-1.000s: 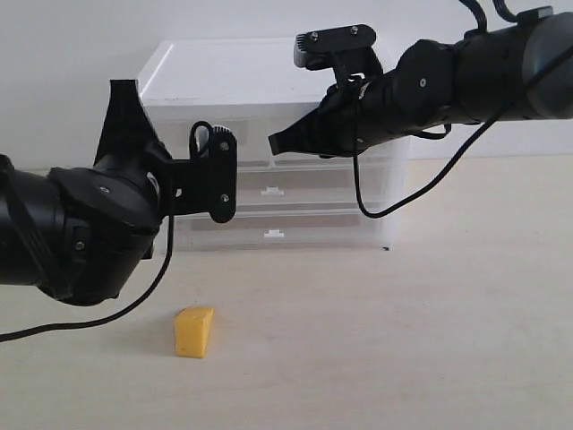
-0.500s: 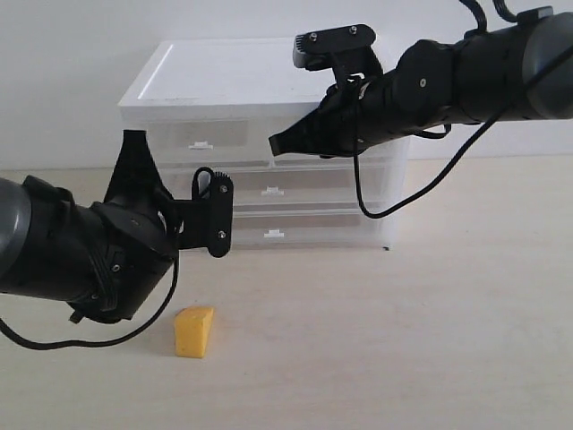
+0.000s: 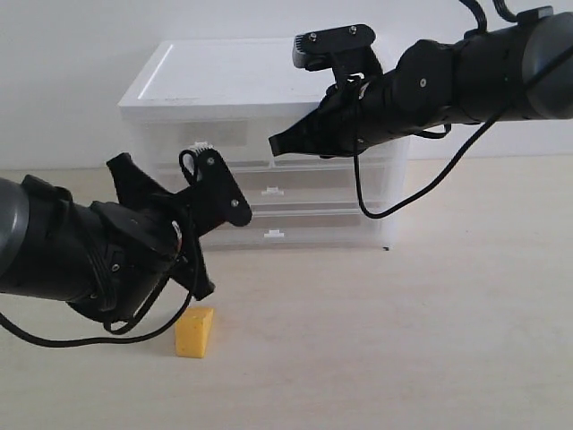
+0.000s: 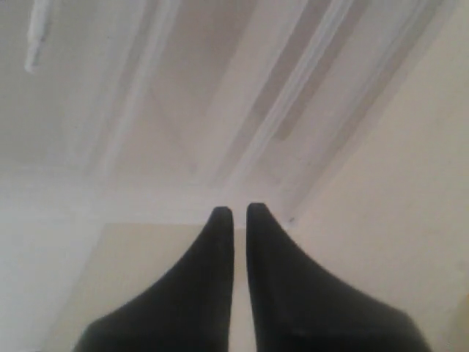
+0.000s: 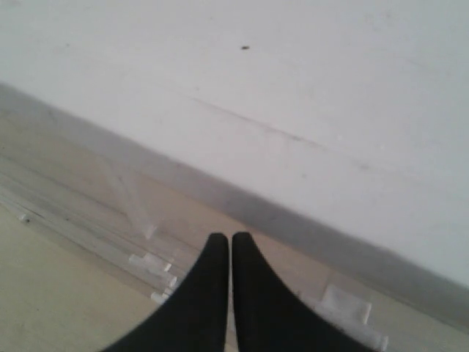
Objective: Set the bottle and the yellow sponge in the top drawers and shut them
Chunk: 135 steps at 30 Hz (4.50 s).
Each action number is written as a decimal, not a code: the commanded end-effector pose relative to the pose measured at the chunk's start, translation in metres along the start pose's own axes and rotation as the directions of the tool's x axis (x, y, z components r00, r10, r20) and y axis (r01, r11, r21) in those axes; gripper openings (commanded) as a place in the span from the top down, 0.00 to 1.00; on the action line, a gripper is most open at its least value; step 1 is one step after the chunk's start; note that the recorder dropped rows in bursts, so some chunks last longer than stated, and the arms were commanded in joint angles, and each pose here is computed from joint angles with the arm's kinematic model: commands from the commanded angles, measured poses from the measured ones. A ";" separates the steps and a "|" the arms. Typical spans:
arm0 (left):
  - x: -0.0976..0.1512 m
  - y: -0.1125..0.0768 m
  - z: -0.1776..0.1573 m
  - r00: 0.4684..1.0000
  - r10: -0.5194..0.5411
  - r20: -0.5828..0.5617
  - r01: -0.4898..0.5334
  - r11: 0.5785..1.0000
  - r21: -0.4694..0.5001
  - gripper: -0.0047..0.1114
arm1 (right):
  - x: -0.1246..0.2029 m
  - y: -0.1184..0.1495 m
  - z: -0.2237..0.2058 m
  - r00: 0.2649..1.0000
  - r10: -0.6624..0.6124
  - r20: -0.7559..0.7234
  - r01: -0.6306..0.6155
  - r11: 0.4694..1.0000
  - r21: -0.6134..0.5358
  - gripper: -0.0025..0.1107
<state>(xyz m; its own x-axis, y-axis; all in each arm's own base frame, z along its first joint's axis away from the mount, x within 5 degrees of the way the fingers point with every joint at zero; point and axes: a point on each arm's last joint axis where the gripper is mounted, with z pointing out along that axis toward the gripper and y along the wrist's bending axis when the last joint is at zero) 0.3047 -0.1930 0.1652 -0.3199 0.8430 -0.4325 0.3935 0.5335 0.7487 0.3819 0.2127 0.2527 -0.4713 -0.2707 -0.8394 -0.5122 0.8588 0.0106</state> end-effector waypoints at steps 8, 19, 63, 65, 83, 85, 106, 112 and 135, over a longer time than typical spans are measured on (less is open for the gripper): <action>-0.008 0.055 -0.029 0.788 -0.613 0.055 0.568 0.759 0.319 0.93 | -0.007 -0.002 -0.001 0.999 -0.007 0.041 0.007 1.000 0.010 0.98; 0.002 0.097 -0.044 0.329 -0.940 -0.089 0.586 0.129 0.800 0.93 | -0.006 -0.002 -0.001 1.000 -0.005 0.027 0.005 1.000 0.007 0.98; 0.054 0.051 0.037 -0.523 -0.789 -0.321 0.488 -0.586 0.646 0.74 | -0.005 -0.002 -0.001 1.000 -0.003 0.025 0.003 1.000 0.005 0.98; 0.054 0.050 0.038 -0.520 -0.789 -0.328 0.488 -0.589 0.644 0.67 | -0.006 -0.002 -0.001 1.000 0.001 0.025 -0.001 1.000 0.005 0.98; 0.030 0.039 0.035 -0.656 -0.676 -0.335 0.396 -0.687 0.609 0.65 | -0.005 -0.001 -0.001 1.000 0.001 0.017 -0.001 1.000 0.003 0.98; 0.029 0.039 0.036 -0.665 -0.673 -0.324 0.397 -0.685 0.611 0.65 | -0.005 -0.001 -0.001 1.000 -0.006 0.018 0.006 1.000 0.003 0.98; 0.022 0.020 0.048 -0.678 -0.659 -0.326 0.405 -0.705 0.583 0.65 | -0.005 -0.001 -0.001 1.000 -0.023 0.015 0.023 1.000 0.003 0.98; 0.021 0.021 0.048 -0.685 -0.654 -0.322 0.399 -0.706 0.586 0.66 | -0.005 -0.001 -0.001 1.000 -0.023 0.015 0.023 1.000 0.003 0.98; 0.010 0.026 0.051 -0.703 -0.641 -0.308 0.372 -0.700 0.610 0.66 | -0.004 -0.001 -0.001 0.999 -0.032 0.010 0.032 0.999 0.001 0.98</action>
<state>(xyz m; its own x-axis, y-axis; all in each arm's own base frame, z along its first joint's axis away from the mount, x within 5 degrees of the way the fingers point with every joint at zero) 0.3543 -0.1658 0.1524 -0.3031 -0.9526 -0.0247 0.1103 -0.0094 -0.9939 0.3816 0.2130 0.2533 -0.4671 -0.2928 -0.8343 -0.5258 0.8506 -0.0041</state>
